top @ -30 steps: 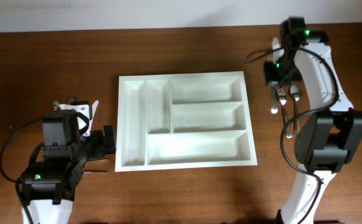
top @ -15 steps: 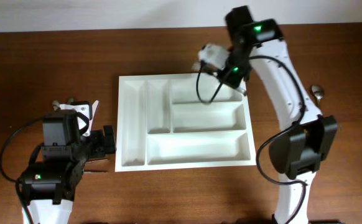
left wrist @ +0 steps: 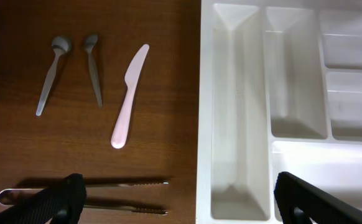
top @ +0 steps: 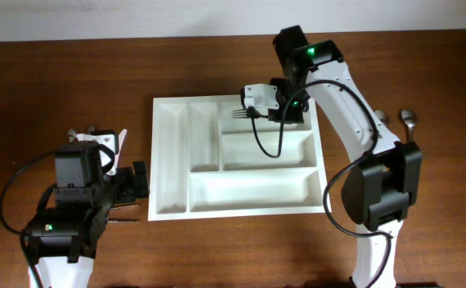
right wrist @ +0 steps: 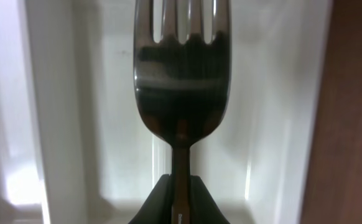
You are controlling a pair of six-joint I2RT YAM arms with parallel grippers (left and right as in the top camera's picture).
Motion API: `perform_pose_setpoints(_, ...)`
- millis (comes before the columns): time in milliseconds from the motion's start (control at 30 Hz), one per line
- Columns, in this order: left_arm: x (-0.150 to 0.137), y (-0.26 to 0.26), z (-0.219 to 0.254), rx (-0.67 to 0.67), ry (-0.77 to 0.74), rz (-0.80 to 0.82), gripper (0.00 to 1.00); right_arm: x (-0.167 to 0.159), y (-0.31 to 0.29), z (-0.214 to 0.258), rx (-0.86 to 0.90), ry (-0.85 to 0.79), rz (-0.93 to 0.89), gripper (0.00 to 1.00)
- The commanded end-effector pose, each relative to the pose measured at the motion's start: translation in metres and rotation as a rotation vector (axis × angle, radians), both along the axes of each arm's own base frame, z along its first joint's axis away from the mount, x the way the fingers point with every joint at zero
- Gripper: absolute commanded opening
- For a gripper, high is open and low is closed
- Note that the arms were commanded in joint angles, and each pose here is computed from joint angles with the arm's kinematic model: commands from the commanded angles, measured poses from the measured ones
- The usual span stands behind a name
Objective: Pack container
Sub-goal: 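Lower the fork into the top compartment and open the right gripper, then move the right gripper back and grasp the second fork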
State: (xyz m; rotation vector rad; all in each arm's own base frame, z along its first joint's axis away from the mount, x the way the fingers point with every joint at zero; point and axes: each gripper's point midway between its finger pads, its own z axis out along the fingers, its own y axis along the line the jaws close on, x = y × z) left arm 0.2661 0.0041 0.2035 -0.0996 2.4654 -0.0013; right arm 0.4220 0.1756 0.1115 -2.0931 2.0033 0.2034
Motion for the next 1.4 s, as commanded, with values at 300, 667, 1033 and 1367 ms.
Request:
perform_pose_setpoints(300,0.003,-0.003,0.009,-0.014,-0.025,-0.005,0.99,0.007,0.007,-0.035,0.019,0.044,-0.01,0.32)
perform_pose_setpoints(667,0.003,-0.003,0.009,-0.014,-0.025,-0.005,0.99,0.045,-0.07,0.076,0.144,-0.111,-0.618,0.69)
perform_pose_setpoints(1033,0.003,-0.003,0.009,-0.014,-0.025,-0.005,0.99,0.026,-0.259,0.09,0.255,-0.003,-1.485,0.69)
perform_pose_setpoints(1367,0.003,-0.003,0.009,-0.014,-0.025,-0.005,0.99,-0.004,-0.265,-0.025,0.074,0.207,-1.488,0.82)
